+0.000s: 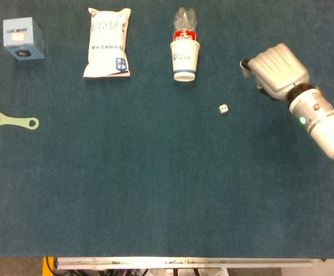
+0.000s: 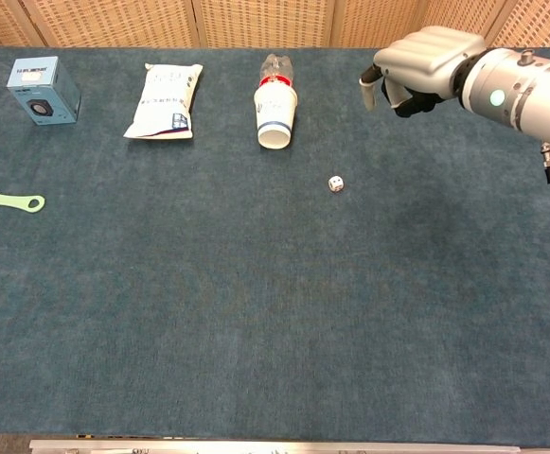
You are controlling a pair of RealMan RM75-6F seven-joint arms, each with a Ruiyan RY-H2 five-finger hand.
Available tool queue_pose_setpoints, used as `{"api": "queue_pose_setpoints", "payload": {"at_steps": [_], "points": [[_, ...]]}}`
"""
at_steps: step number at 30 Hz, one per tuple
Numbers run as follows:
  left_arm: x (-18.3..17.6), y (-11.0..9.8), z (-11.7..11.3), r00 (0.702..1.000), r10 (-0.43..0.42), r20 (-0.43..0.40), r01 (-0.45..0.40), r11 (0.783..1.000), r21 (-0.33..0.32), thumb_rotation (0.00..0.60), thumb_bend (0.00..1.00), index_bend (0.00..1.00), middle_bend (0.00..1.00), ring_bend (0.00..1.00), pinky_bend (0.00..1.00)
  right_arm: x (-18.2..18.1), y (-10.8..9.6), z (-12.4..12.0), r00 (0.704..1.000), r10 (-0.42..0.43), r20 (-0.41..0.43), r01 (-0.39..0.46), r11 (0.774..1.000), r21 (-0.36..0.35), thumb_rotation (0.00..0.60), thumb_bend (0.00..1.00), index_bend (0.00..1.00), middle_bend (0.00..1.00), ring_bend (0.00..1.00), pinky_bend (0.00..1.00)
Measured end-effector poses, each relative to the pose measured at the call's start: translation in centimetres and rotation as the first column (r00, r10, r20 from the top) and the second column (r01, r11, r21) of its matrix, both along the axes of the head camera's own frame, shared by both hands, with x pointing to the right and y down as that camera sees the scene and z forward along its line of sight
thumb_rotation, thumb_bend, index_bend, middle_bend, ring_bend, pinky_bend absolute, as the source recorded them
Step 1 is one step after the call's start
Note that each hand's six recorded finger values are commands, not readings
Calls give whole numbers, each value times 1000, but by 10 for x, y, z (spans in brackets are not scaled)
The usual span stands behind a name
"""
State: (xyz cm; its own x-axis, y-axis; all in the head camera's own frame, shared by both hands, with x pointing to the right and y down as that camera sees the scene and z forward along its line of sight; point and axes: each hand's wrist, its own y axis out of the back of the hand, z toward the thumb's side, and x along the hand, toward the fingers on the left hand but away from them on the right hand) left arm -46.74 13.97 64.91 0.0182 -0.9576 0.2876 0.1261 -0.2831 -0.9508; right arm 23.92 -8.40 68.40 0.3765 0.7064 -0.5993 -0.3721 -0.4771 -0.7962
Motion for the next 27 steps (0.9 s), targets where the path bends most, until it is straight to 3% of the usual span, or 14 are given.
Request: {"api": "queue_pose_setpoints", "payload": {"at_steps": [13, 20, 27], "points": [[-4, 1, 3, 1000, -11, -3, 11, 1000, -5, 600, 89, 512, 422, 397, 508, -16, 3, 27, 998, 19, 53, -13, 994, -104, 600, 1000, 417, 849, 860, 884], [-6, 1, 4, 1000, -17, -6, 16, 1000, -5, 600, 89, 512, 429, 397, 508, -21, 6, 38, 999, 15, 45, -9, 991, -132, 600, 1000, 417, 967, 957, 959], [-7, 1, 4, 1000, -23, -7, 23, 1000, -3, 600, 89, 513, 434, 405, 508, -23, 4, 49, 1000, 14, 20, -12, 991, -131, 600, 1000, 418, 1000, 1000, 992]]}}
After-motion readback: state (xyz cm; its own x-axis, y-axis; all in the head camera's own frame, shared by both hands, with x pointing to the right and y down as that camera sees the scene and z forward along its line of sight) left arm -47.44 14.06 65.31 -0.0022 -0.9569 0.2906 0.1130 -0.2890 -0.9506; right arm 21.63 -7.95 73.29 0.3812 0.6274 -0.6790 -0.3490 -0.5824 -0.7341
